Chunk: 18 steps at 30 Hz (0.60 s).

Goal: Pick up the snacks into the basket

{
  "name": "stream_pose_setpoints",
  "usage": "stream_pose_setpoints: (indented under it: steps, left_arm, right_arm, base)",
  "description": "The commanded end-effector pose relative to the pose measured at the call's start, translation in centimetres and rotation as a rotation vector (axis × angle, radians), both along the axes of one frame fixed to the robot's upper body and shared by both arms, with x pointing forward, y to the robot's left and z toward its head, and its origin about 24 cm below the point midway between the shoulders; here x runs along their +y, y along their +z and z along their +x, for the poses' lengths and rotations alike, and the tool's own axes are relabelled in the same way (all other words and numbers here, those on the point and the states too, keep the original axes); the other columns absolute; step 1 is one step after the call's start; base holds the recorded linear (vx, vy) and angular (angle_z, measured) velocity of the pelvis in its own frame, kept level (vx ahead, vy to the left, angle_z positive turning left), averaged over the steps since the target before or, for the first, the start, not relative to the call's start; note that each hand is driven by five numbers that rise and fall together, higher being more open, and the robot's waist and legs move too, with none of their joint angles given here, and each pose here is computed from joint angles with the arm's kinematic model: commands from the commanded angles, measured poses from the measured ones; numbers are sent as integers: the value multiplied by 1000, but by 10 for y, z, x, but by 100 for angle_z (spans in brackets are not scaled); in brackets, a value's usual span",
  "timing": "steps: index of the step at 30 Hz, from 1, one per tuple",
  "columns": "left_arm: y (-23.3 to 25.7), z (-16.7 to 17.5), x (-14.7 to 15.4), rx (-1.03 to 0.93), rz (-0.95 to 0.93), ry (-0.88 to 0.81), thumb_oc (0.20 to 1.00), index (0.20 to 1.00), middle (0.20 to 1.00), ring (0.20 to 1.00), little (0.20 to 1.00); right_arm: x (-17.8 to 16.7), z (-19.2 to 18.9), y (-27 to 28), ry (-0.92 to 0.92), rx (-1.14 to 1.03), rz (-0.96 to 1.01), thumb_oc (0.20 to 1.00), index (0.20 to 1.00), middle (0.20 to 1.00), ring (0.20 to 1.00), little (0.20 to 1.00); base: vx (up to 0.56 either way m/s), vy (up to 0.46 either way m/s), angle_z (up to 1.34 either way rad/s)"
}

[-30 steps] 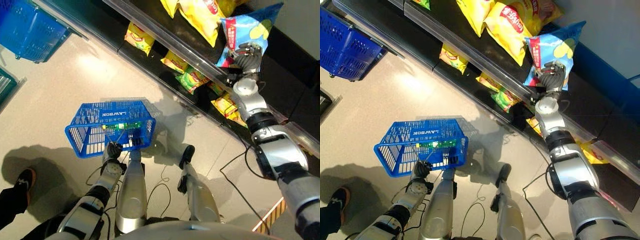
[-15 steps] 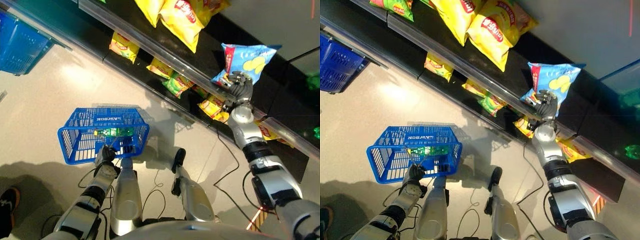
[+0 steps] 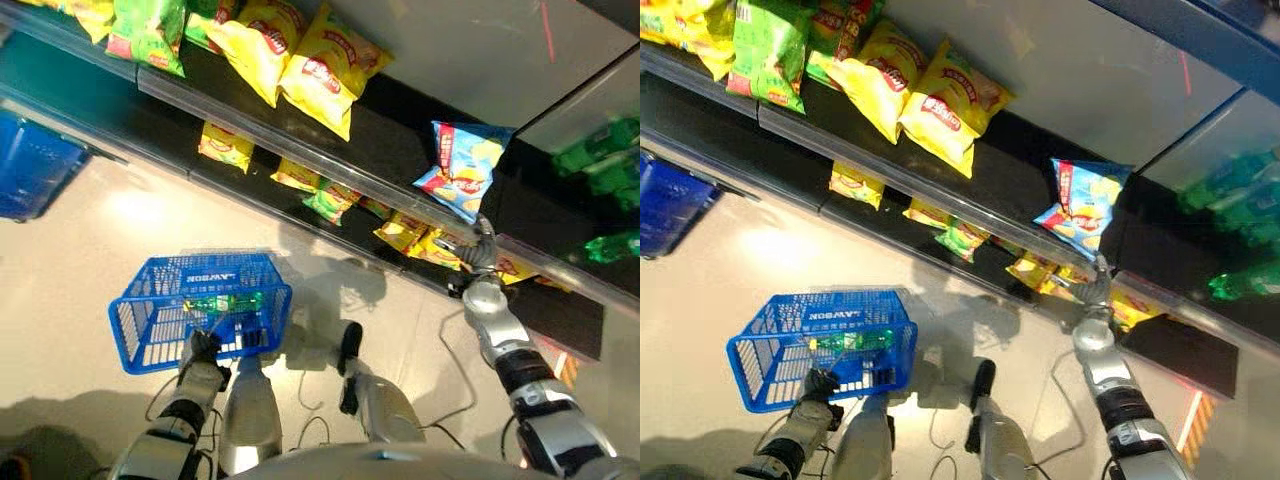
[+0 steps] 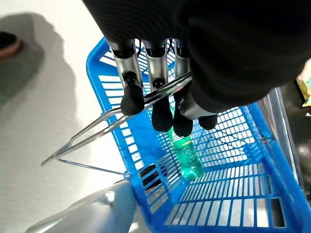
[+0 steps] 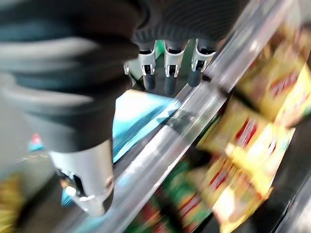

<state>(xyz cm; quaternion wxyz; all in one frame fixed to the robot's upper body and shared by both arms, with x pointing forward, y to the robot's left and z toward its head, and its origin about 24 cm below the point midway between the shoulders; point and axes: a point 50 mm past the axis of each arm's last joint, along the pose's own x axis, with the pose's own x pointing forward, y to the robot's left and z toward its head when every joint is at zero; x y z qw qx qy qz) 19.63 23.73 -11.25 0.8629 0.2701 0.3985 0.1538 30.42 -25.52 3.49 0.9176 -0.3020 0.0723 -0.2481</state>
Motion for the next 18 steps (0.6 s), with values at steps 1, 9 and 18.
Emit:
stream_pose_setpoints:
  steps: [1,9,18]
  left_arm:
    - [-2,-3,-5,37,132,-138,200,200,200,200,200]
    - [-10,-7,-17,79,116,-108,200,200,200,200,200]
    - [-10,-5,-24,98,159,-194,200,200,200,200,200]
  right_arm:
    - [-38,26,76,-152,-168,-408,1000,1000,1000,1000,1000]
    - [-46,13,129,-223,-415,-475,1000,1000,1000,1000,1000]
    - [-39,21,144,-150,-421,-543,1000,1000,1000,1000,1000]
  base:
    - [1,-106,-4]
    - [3,-94,2]
    - [7,-16,3]
